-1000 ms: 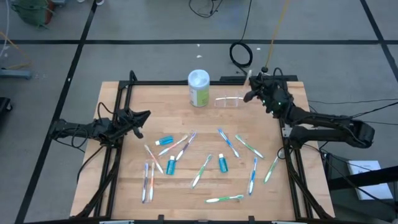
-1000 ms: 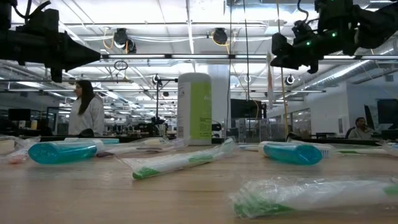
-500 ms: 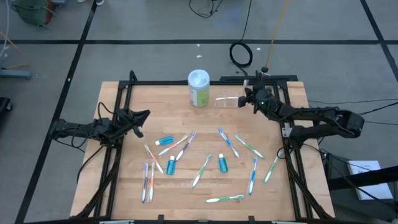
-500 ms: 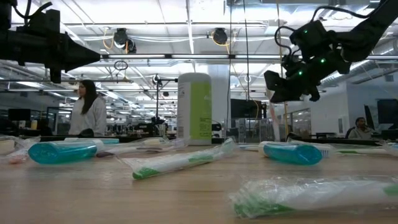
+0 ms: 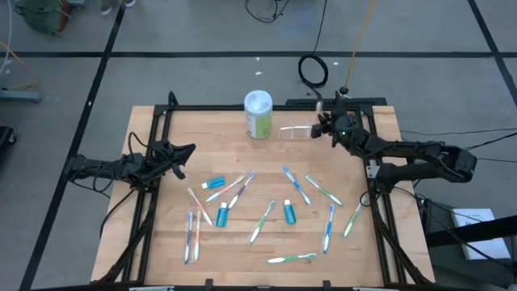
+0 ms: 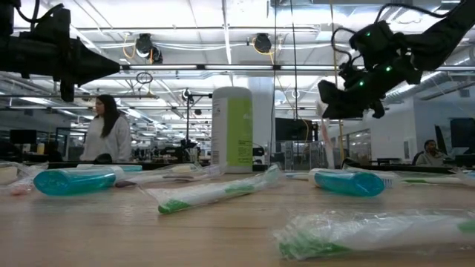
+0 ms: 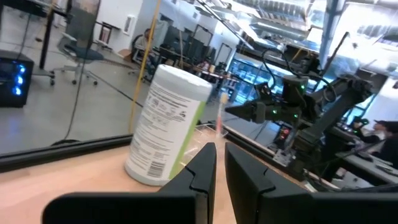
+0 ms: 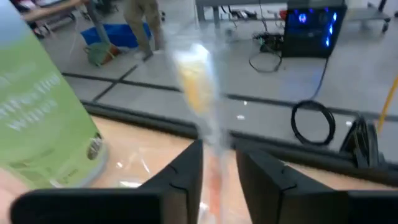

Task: Pick & Place toothbrushing station
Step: Put the orange toothbrush into the transparent organizer

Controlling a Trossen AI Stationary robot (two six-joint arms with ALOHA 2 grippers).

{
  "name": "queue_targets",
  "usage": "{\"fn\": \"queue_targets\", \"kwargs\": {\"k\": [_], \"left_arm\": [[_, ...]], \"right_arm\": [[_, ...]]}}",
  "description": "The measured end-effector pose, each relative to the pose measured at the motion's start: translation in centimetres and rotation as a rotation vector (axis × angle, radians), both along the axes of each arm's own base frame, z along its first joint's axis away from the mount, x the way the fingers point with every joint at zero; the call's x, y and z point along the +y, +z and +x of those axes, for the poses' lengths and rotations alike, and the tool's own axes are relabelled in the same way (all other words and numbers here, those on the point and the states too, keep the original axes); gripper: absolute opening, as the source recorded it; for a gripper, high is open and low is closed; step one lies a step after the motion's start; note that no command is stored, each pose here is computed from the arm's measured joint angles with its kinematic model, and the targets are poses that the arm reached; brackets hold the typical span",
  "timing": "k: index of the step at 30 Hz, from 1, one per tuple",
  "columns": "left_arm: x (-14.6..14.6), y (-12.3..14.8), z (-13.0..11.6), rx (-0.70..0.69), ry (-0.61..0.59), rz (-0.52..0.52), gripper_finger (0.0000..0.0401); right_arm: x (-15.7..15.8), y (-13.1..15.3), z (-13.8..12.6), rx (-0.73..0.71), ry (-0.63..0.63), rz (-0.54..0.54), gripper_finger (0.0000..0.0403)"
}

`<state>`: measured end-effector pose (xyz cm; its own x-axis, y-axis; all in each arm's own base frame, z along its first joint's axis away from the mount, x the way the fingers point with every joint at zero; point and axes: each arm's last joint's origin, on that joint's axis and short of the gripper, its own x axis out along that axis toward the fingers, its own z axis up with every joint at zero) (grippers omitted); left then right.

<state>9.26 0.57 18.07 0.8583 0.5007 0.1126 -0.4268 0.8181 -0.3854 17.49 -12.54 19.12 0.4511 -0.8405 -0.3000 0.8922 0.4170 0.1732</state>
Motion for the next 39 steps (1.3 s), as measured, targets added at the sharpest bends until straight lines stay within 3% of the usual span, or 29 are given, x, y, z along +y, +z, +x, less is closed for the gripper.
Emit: {"fn": "queue_targets", "kwargs": {"k": [6,13,24,32,39], "left_arm": [[0.0,-0.1,0.0,-0.009,-0.005,-0.032,0.0037],[-0.3,0.0,0.1,-0.038,-0.111,-0.068,0.0037],[-0.6,1.4,0.5,-0.167,-0.231,-0.047,0.0037],[-1.3,1.3,2.6,-0.026,-0.261,-0.126,0.0037],[-2.2,4.0,6.5,0.271,-0.267,-0.017,0.0037]], "right_arm": [[1.6,1.4,-0.9,0.01,0.06,-0.013,0.0135],[4.0,1.8,-0.9,0.008,0.328,0.065,0.0137],[6.1,2.0,0.0,-0.009,0.453,0.053,0.0135],[6.1,2.5,0.3,-0.062,0.457,0.02,0.0134],[5.9,2.0,0.8,-0.043,0.457,0.032,0.0134]]}}
